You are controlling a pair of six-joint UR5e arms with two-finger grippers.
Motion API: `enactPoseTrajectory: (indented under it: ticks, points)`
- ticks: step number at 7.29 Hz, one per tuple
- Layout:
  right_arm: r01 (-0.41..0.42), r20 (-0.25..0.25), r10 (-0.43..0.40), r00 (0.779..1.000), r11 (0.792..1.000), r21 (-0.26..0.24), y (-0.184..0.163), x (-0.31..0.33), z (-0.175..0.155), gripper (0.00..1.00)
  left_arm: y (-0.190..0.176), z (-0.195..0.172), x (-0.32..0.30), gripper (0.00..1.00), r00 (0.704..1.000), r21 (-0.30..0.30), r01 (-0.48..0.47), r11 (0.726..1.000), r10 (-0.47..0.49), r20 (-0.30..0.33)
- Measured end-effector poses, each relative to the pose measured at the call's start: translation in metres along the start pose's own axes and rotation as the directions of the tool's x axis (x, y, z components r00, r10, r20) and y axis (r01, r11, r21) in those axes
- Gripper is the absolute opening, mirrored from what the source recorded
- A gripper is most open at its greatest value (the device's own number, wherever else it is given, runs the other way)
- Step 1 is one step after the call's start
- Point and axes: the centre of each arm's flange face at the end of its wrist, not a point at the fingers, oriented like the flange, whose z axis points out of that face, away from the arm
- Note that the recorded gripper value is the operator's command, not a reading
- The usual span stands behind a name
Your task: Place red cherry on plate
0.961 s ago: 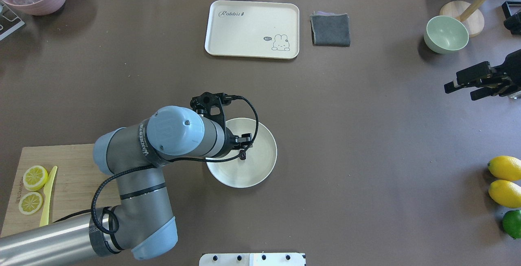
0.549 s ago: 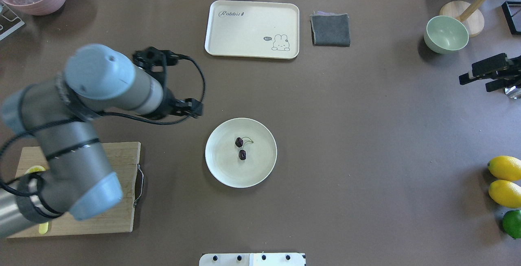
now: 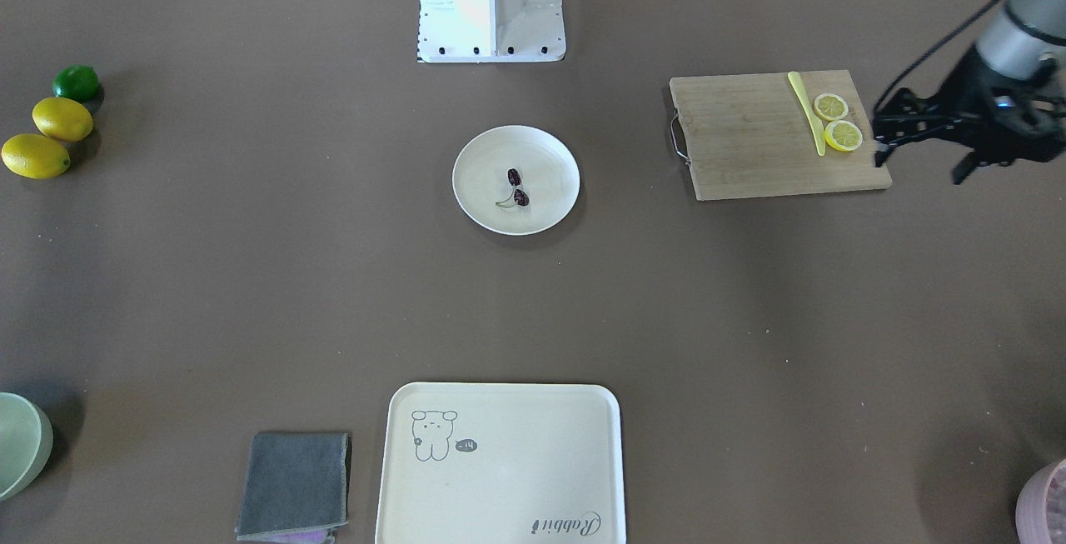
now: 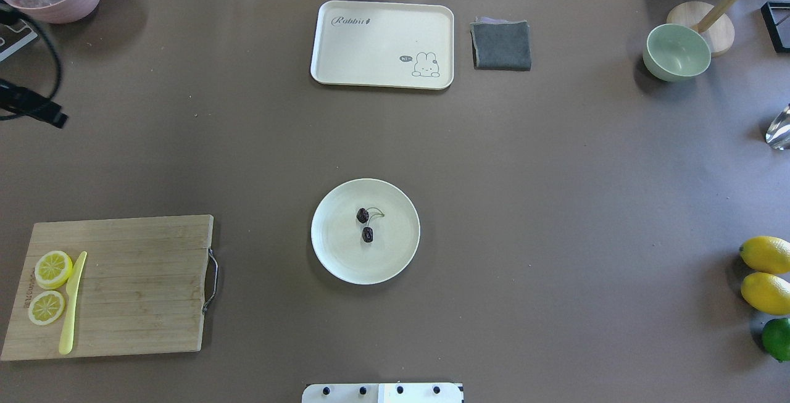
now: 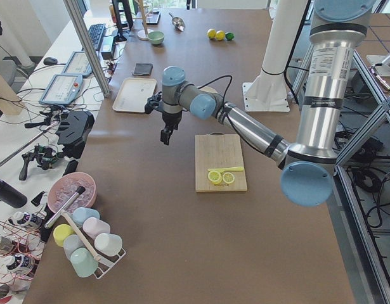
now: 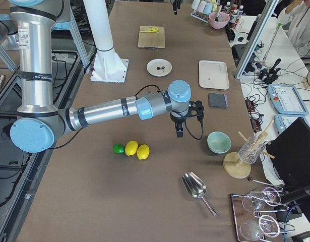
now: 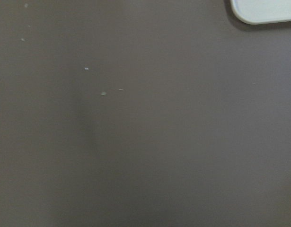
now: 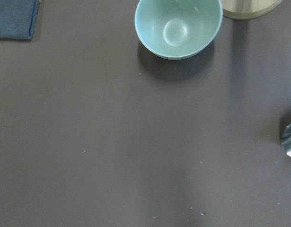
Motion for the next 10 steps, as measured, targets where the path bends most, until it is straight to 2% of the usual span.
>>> enactPoseTrajectory:
  ticks: [2,4,6,10]
  points:
    - [0.008,-0.015,-0.008,1.0,1.0,-0.007,0.006,0.021,-0.011,1.0,0.071,-0.006,-0.144,0.98,0.994,-0.032,-0.11,0.993,0.11,-0.01]
    - [0.007,-0.02,-0.007,1.0,1.0,-0.008,0.012,0.03,-0.013,1.0,0.13,0.003,-0.201,0.98,0.996,-0.06,-0.086,0.994,0.085,-0.016]
    - [0.011,-0.028,-0.012,1.0,1.0,-0.012,0.018,0.036,-0.012,1.0,0.149,0.007,-0.213,0.98,0.998,-0.072,-0.059,0.996,0.058,-0.016]
    - [0.027,-0.08,-0.028,0.996,0.999,-0.018,0.024,0.048,-0.009,1.0,0.149,0.005,-0.213,0.98,0.998,-0.066,-0.06,0.996,0.058,-0.021]
